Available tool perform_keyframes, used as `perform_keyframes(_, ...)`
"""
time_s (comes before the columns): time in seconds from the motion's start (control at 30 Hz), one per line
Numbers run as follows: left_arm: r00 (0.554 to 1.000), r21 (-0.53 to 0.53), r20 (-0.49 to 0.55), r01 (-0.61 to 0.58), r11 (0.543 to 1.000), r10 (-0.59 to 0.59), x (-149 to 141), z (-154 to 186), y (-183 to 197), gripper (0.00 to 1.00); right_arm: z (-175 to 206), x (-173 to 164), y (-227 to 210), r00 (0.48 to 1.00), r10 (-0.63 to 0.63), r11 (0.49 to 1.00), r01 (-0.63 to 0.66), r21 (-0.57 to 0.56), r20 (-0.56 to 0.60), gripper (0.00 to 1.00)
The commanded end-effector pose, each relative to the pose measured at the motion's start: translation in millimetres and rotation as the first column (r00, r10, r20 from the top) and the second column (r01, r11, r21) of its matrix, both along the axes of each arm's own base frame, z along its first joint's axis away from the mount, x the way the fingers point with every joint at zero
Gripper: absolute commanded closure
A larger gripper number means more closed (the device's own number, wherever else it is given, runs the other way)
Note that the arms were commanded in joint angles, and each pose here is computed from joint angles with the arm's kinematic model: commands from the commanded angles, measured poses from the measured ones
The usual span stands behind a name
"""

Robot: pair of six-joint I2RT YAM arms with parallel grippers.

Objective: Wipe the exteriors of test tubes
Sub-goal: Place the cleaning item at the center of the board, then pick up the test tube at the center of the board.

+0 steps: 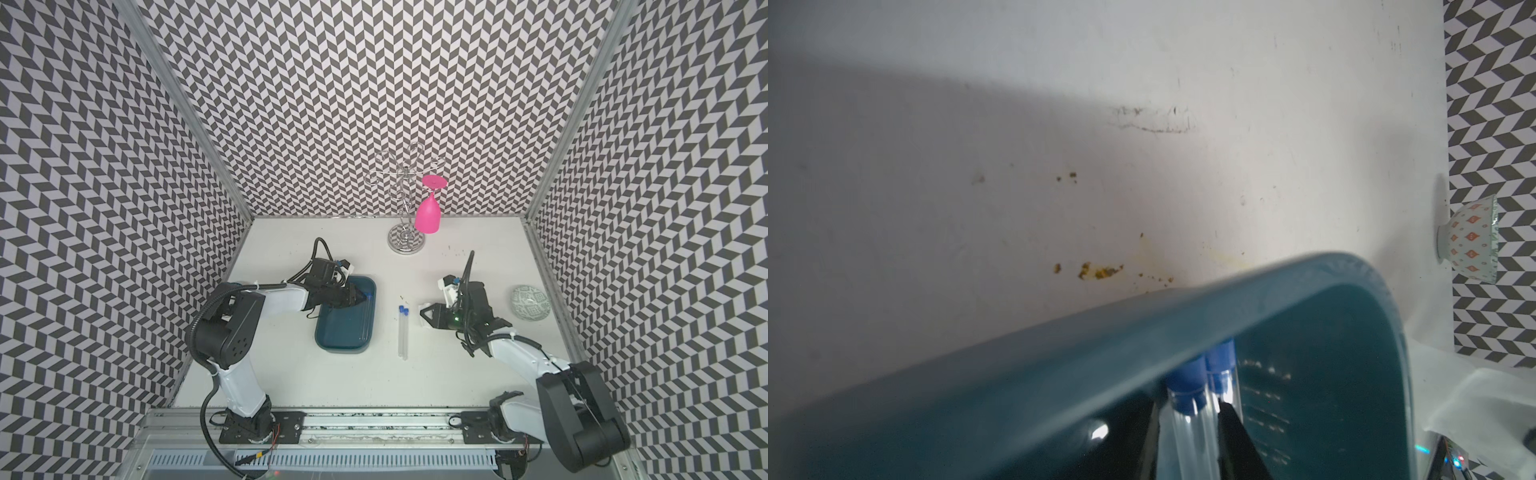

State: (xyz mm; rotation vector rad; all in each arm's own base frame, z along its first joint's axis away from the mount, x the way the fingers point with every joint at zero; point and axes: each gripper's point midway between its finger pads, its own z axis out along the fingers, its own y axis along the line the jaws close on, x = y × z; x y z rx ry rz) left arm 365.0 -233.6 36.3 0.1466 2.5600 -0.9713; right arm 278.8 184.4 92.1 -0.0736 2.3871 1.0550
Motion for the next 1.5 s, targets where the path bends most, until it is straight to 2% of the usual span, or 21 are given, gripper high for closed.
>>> perform_keyframes(0.0, 0.999, -0.01, 0.032, -0.016, 1.0, 0.017, 7.0, 2.5, -2.3, 0.69, 0.1, 21.3, -6.4, 0.998, -0.044, 0.998, 0.046, -0.052, 0.05, 0.78)
perform_keyframes(0.1, 0.999, -0.024, 0.045, -0.025, 0.999, 0.027, 9.6, 8.1, -3.3, 0.67, -8.1, 27.1, -5.5, 0.998, -0.05, 0.997, 0.052, -0.062, 0.033, 0.76)
perform_keyframes(0.23, 0.995, -0.043, 0.097, -0.014, 0.999, 0.018, 11.0, 30.8, -8.1, 0.64, -18.1, 32.4, -6.3, 0.999, -0.053, 0.994, 0.053, -0.093, 0.002, 0.68)
perform_keyframes(0.5, 0.968, -0.089, 0.251, 0.004, 0.996, 0.018, 7.5, 89.5, -9.2, 0.62, -36.6, 34.3, -31.1, 0.988, -0.14, 0.959, 0.119, -0.259, -0.068, 0.5)
perform_keyframes(0.63, 0.95, -0.104, 0.311, 0.022, 0.994, 0.011, -1.6, 113.1, -6.2, 0.6, -20.7, 38.1, -45.5, 0.979, -0.198, 0.928, 0.17, -0.332, -0.051, 0.46)
perform_keyframes(0.73, 0.938, -0.102, 0.345, 0.024, 0.995, 0.012, -10.6, 124.9, -0.4, 0.59, 11.9, 44.0, -45.6, 0.981, -0.195, 0.924, 0.186, -0.334, 0.005, 0.45)
perform_keyframes(0.87, 0.924, -0.126, 0.38, 0.014, 0.992, 0.036, -25.4, 136.1, 7.0, 0.59, 47.9, 47.8, -27.7, 0.988, -0.147, 0.931, 0.157, -0.331, 0.054, 0.48)
perform_keyframes(0.97, 0.918, -0.149, 0.394, 0.007, 0.989, 0.053, -36.2, 140.7, 11.6, 0.59, 51.9, 45.3, -0.1, 0.994, -0.094, 0.936, 0.11, -0.336, 0.063, 0.52)
perform_keyframes(1.2, 0.917, -0.185, 0.389, -0.014, 0.983, 0.086, -61.6, 134.0, 23.0, 0.58, 1.2, 27.9, 45.3, 0.998, -0.045, 0.934, 0.029, -0.357, -0.037, 0.64)
perform_keyframes(1.47, 0.928, -0.233, 0.358, -0.013, 0.972, 0.098, -85.1, 120.8, 27.1, 0.58, -36.2, 17.3, 57.8, 0.994, -0.021, 0.908, -0.024, -0.419, -0.103, 0.73)
